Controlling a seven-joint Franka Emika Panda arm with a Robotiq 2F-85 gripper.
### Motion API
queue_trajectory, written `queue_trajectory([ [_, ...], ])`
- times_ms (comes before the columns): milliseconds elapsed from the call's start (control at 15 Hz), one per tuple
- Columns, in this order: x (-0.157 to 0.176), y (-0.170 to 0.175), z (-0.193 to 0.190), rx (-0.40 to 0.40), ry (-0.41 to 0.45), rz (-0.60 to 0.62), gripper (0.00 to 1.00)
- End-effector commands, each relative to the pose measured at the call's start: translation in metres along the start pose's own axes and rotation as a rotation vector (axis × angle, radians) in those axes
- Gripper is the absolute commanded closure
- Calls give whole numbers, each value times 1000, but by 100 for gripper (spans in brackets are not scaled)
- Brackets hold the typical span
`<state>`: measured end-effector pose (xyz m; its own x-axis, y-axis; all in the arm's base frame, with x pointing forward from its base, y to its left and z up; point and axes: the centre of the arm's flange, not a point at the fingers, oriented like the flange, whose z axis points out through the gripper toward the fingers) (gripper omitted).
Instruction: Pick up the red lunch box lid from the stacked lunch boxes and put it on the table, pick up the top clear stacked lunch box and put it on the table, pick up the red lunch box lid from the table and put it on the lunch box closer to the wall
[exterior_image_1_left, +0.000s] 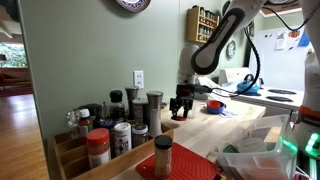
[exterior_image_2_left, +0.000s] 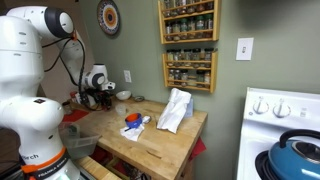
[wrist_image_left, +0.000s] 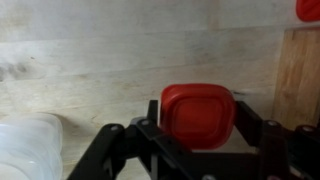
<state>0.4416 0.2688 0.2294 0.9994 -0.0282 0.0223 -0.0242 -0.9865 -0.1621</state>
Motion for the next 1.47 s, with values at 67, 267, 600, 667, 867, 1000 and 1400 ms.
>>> queue_trajectory([
  [67,2,-1,-21,7,21,-9,0],
  [267,5,13,-56,-21,65,-1,0],
  [600,14,63,-87,-97,99,67,0],
  [667,17,73,-89,-111,104,80,0],
  [867,21,92,-89,-135,104,97,0],
  [1000,22,97,-85,-136,93,102,8],
  [1400,17,102,-75,-144,55,108,40],
])
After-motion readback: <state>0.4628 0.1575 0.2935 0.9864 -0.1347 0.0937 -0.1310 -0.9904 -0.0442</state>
